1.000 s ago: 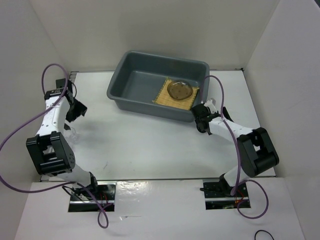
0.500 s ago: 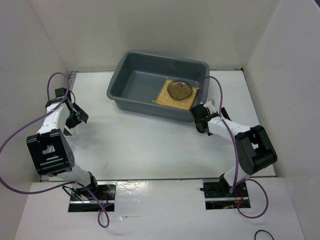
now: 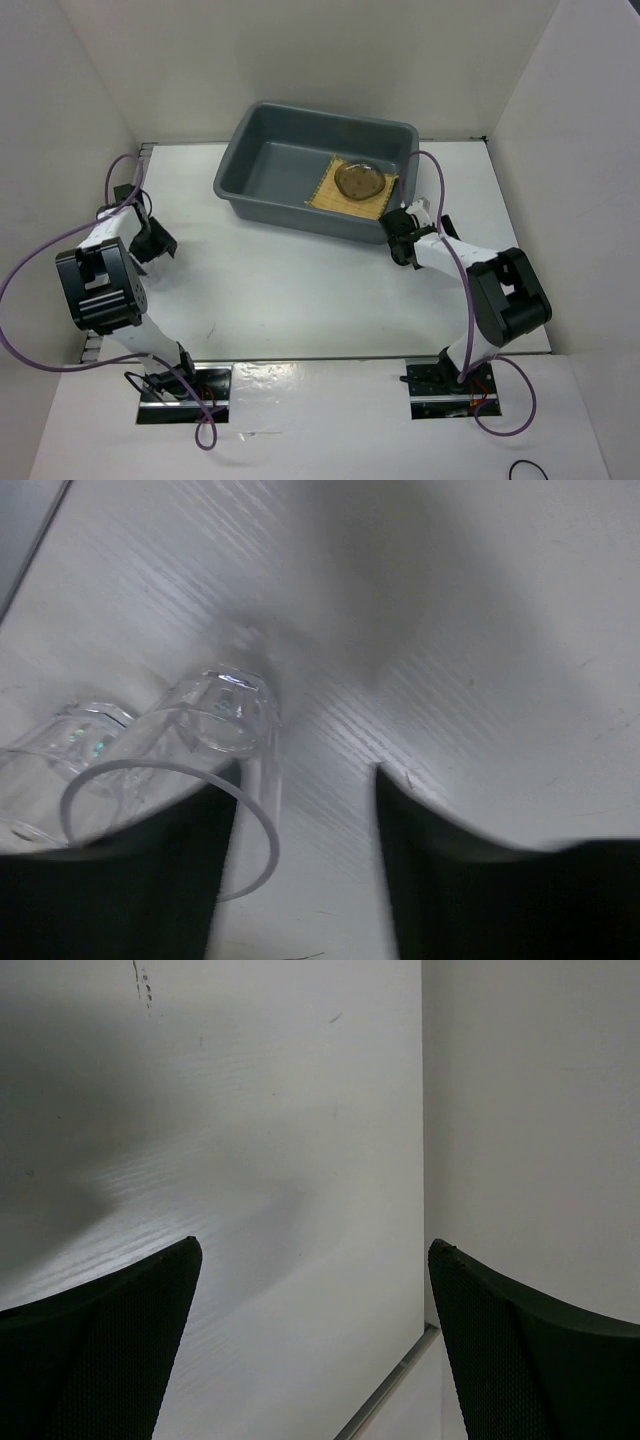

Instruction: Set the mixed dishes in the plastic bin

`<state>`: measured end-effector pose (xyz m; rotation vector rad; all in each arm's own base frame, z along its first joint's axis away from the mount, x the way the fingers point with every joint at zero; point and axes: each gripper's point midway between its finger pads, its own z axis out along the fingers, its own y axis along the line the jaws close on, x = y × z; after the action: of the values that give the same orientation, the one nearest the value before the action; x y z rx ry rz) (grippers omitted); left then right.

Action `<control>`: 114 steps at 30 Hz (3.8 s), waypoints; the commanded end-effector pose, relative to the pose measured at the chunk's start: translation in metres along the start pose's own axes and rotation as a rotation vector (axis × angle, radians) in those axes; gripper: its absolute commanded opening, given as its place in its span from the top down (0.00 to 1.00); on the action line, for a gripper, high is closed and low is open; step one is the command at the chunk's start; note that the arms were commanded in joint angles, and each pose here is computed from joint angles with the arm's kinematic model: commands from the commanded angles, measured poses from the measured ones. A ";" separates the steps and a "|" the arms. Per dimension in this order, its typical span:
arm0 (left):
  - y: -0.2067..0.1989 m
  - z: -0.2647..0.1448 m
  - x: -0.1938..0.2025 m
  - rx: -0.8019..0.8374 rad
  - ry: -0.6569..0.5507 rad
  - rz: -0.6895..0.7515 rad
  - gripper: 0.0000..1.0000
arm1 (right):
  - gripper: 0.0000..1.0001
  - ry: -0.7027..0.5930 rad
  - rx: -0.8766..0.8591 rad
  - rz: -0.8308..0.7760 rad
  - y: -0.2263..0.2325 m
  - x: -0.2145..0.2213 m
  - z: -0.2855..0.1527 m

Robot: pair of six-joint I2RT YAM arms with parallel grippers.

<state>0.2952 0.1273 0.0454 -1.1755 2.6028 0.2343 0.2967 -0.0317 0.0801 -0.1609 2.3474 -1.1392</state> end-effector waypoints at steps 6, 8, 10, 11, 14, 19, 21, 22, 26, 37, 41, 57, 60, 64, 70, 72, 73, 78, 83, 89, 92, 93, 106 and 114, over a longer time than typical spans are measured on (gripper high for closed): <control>-0.040 -0.052 -0.045 0.199 -0.080 -0.053 1.00 | 0.02 0.020 0.002 -0.049 0.008 0.007 0.003; -0.057 -0.104 -0.086 0.301 -0.201 -0.102 1.00 | 0.02 0.020 0.002 -0.049 0.008 0.007 0.003; -0.079 -0.156 -0.109 0.418 -0.304 -0.145 1.00 | 0.02 0.020 0.002 -0.049 0.008 0.007 0.003; -0.098 -0.199 -0.133 0.544 -0.401 -0.151 1.00 | 0.02 0.020 0.002 -0.049 0.008 0.007 0.003; -0.166 -0.282 -0.138 0.986 -0.469 -0.027 1.00 | 0.02 0.025 0.003 -0.057 0.010 0.008 0.004; -0.285 -0.331 -0.089 1.143 -0.411 0.402 1.00 | 0.02 0.025 0.003 -0.057 0.010 0.008 0.004; -0.312 -0.285 -0.072 0.982 -0.328 0.473 1.00 | 0.02 0.019 0.002 -0.048 0.008 0.007 0.003; -0.314 -0.272 -0.054 0.905 -0.268 0.515 1.00 | 0.02 0.019 0.002 -0.048 0.008 0.007 0.003; -0.376 -0.259 -0.018 0.864 -0.333 0.618 1.00 | 0.02 -0.001 0.007 -0.034 0.005 0.003 -0.001; -0.396 -0.130 0.063 0.498 -0.208 0.761 1.00 | 0.02 -0.023 0.005 0.001 -0.002 -0.003 -0.006; -0.401 -0.124 0.075 0.482 -0.211 0.783 0.97 | 0.02 -0.022 -0.004 0.001 -0.001 -0.002 -0.006; -0.390 -0.090 0.075 0.340 -0.222 0.787 0.54 | 0.02 -0.097 -0.065 -0.063 0.022 -0.012 -0.028; -0.386 -0.110 0.061 0.331 -0.276 0.767 0.48 | 0.02 -0.097 -0.065 -0.063 0.022 -0.012 -0.028; -0.373 -0.213 0.010 0.415 -0.502 0.631 0.18 | 0.02 -0.092 -0.064 -0.070 0.024 -0.011 -0.027; -0.262 -0.353 -0.076 0.319 -0.858 0.229 0.00 | 0.02 -0.077 -0.051 -0.097 0.027 -0.007 -0.023; -0.229 -0.340 -0.089 0.181 -0.861 0.115 0.00 | 0.02 -0.071 -0.050 -0.094 0.029 -0.006 -0.022; -0.207 -0.318 -0.080 0.102 -0.801 0.133 0.00 | 0.02 -0.073 -0.041 -0.094 0.028 -0.006 -0.021; -0.122 -0.223 -0.050 0.082 -0.418 -0.103 0.00 | 0.02 -0.068 -0.040 -0.102 0.029 -0.005 -0.020; -0.059 -0.167 -0.009 0.062 -0.310 -0.220 0.00 | 0.02 -0.058 -0.038 -0.118 0.032 -0.002 -0.018; -0.011 -0.103 0.039 -0.031 -0.136 -0.224 0.00 | 0.02 -0.050 -0.048 -0.146 0.040 0.001 -0.017; 0.004 -0.092 0.046 -0.074 -0.106 -0.225 0.00 | 0.02 -0.050 -0.048 -0.146 0.040 0.001 -0.017; 0.005 -0.090 0.048 -0.080 -0.099 -0.223 0.00 | 0.02 -0.045 -0.047 -0.154 0.041 0.003 -0.016; 0.042 -0.081 0.020 -0.159 -0.129 -0.255 0.00 | 0.02 -0.050 -0.048 -0.146 0.040 0.001 -0.017; 0.060 -0.079 0.012 -0.196 -0.141 -0.281 0.00 | 0.02 -0.050 -0.048 -0.146 0.040 0.001 -0.017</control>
<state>0.2243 0.1260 0.1095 -1.5369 2.3316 0.4654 0.3012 0.0046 0.0741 -0.2496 2.2800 -1.1099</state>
